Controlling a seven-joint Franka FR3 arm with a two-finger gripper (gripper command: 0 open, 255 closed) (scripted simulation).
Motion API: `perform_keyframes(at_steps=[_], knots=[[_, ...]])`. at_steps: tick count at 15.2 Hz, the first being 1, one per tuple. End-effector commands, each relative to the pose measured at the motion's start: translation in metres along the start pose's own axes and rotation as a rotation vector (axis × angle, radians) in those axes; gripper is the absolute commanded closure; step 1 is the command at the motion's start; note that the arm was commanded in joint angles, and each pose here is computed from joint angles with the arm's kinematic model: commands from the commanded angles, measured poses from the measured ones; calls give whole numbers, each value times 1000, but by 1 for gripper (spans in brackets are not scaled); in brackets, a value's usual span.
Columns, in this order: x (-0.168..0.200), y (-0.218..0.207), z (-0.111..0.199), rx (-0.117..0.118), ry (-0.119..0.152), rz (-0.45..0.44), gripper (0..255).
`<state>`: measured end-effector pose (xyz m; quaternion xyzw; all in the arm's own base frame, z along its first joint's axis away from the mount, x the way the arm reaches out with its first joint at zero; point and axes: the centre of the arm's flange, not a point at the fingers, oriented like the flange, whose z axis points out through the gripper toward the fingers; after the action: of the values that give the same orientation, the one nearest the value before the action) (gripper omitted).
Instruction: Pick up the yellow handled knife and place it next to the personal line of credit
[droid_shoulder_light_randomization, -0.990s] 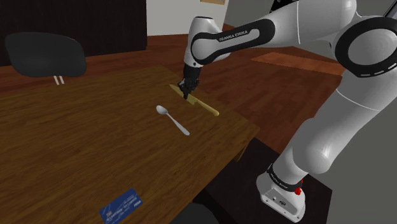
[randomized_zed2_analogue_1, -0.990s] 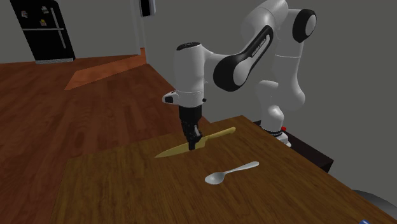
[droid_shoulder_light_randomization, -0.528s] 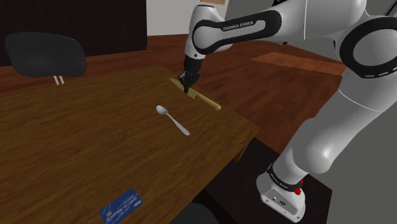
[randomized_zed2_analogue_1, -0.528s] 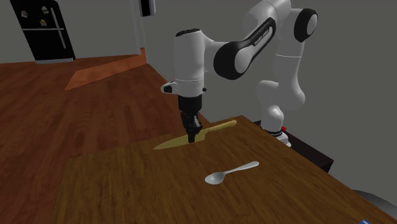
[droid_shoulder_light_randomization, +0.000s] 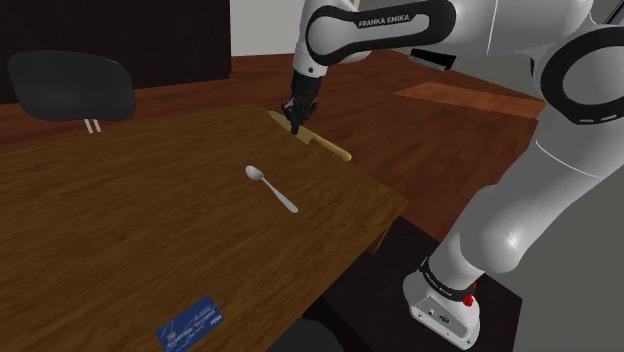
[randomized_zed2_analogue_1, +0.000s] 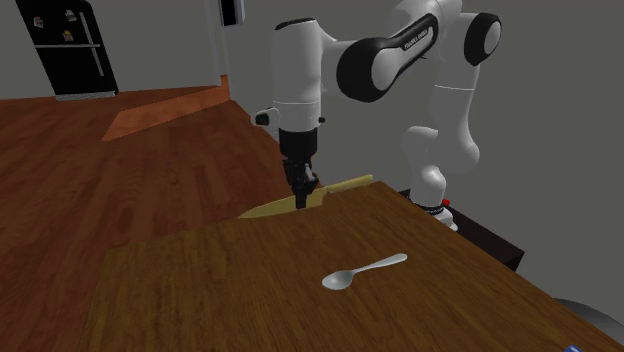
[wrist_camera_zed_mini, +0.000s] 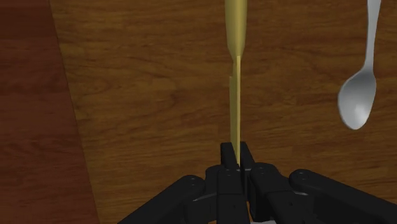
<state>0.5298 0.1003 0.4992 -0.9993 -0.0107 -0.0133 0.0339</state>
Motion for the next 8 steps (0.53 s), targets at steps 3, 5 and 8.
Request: perform_keyframes(at_steps=[3, 5, 8], knots=[[1, -1, -22, 0, 0, 0, 255], [1, -2, -33, 0, 0, 0, 255], [-9, -11, -40, 0, 0, 0, 255]])
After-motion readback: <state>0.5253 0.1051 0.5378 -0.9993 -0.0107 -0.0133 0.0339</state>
